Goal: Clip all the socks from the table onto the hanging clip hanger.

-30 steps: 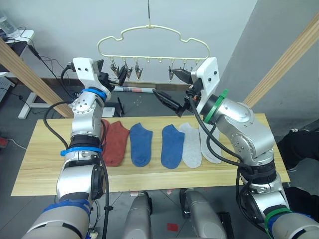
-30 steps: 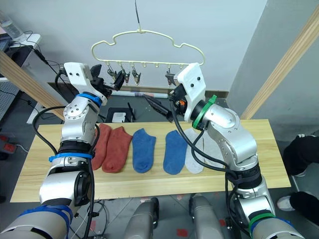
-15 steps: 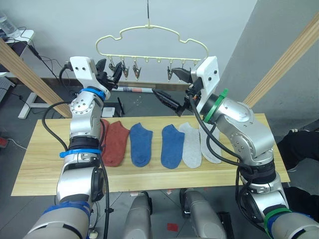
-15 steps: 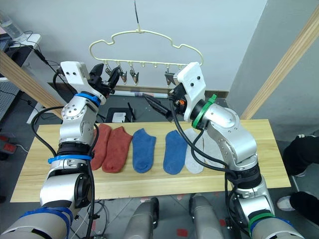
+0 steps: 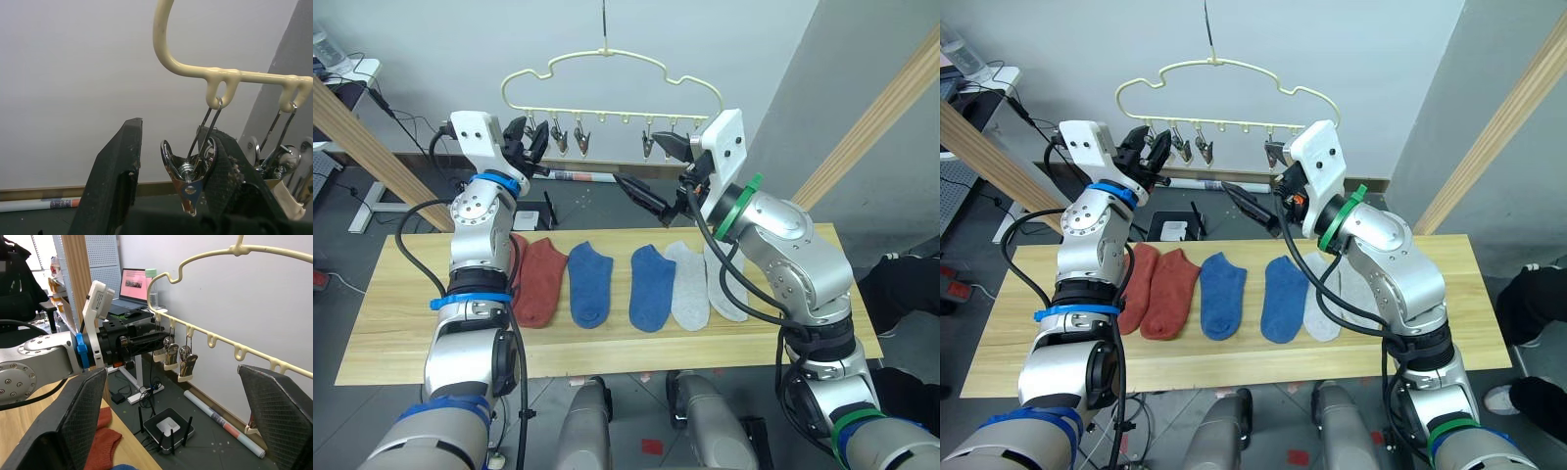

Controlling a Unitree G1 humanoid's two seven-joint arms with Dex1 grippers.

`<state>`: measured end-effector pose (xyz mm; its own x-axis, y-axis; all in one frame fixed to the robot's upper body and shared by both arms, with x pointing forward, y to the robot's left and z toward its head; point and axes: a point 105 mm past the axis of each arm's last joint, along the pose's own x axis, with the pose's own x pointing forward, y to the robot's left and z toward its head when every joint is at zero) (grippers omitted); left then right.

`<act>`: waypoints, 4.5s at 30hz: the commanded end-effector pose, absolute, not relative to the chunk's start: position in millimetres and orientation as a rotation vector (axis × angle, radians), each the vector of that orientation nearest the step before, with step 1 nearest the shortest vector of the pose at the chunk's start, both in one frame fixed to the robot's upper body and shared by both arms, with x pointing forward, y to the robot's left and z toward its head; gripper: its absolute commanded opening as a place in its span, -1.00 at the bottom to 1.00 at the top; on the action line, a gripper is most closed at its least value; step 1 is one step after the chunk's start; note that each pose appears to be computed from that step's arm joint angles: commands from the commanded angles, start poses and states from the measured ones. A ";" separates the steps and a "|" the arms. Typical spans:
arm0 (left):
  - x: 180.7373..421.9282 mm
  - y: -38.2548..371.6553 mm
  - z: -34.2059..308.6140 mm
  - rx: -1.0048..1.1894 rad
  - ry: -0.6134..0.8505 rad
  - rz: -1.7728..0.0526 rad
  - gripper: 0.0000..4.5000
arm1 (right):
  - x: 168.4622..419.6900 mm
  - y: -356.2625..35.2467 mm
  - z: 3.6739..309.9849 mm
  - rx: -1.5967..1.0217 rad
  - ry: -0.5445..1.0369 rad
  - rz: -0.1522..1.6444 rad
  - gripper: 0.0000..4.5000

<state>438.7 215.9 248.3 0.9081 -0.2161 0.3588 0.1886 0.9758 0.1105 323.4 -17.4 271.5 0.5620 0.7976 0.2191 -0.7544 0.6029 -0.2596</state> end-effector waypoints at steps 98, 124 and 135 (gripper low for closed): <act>357.2 176.7 232.6 -0.728 0.459 -0.825 -0.90 | 337.3 32.7 197.2 -0.193 0.110 1.247 -0.99; 358.4 177.9 232.4 -0.695 0.432 -0.815 -0.90 | 337.0 51.5 214.9 -0.166 0.063 1.234 -0.99; 356.4 178.1 235.9 -0.667 0.386 -0.836 -0.75 | 340.8 50.8 214.1 -0.170 0.076 1.214 -1.00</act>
<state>360.3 176.9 231.6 0.6272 -0.7761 -0.0665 0.5325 0.4895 -0.6906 342.0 48.7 200.1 0.3472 0.9191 -0.1861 -0.9377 0.3428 -0.0564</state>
